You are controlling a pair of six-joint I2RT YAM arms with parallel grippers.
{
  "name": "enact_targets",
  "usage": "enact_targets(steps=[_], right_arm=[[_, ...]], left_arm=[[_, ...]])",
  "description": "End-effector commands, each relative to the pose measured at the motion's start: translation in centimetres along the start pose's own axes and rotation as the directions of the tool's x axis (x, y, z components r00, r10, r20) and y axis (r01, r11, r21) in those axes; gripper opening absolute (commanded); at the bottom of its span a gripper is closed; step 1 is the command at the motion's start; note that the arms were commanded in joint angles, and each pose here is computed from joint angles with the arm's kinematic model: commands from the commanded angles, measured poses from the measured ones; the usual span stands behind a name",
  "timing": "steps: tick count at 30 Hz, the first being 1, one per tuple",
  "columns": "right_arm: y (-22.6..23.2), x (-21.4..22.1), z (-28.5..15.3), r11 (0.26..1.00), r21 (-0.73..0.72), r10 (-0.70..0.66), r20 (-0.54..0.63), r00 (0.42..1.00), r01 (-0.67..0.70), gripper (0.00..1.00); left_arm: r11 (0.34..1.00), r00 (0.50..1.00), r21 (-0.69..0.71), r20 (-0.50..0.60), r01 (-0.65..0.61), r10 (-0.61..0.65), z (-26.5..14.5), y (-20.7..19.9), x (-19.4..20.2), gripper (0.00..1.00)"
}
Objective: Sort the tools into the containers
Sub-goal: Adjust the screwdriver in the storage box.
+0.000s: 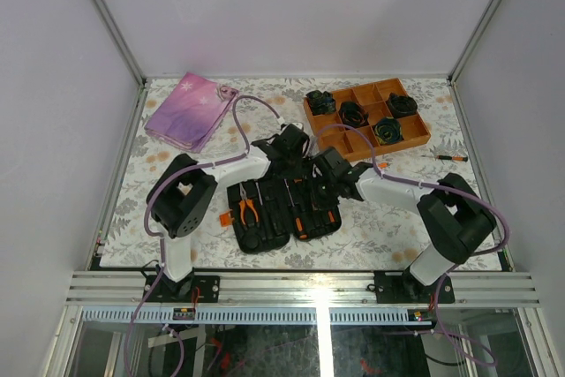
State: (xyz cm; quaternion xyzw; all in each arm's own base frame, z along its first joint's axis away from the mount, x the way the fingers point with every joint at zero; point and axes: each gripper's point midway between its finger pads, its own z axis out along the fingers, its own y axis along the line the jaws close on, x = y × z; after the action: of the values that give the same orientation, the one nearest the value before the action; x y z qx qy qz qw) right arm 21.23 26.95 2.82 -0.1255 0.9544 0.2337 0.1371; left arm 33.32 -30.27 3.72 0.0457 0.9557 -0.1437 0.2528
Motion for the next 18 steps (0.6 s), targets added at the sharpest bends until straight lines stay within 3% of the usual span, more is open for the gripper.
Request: enact_targets(steps=[1,12,14,18], right_arm=[[-3.0,2.5,1.5,0.992,0.125,0.004,-0.109,0.994,0.01,0.0],[-6.1,7.6,4.2,0.951,0.293,-0.015,-0.266,0.964,0.096,0.0],[-6.1,7.5,4.0,0.952,0.293,-0.016,-0.245,0.969,0.089,0.0],[-2.9,2.2,0.6,0.971,0.224,-0.075,-0.049,0.996,0.084,0.0]], left_arm=[[0.999,0.995,-0.045,-0.096,-0.027,0.023,3.0,1.3,3.4,0.07],[0.997,0.989,-0.076,-0.144,-0.03,0.019,3.7,2.3,5.5,0.0],[0.997,0.99,-0.076,-0.143,-0.029,0.018,3.6,2.5,5.7,0.0],[0.998,0.993,-0.052,-0.114,-0.038,0.032,2.6,2.0,4.9,0.0]])
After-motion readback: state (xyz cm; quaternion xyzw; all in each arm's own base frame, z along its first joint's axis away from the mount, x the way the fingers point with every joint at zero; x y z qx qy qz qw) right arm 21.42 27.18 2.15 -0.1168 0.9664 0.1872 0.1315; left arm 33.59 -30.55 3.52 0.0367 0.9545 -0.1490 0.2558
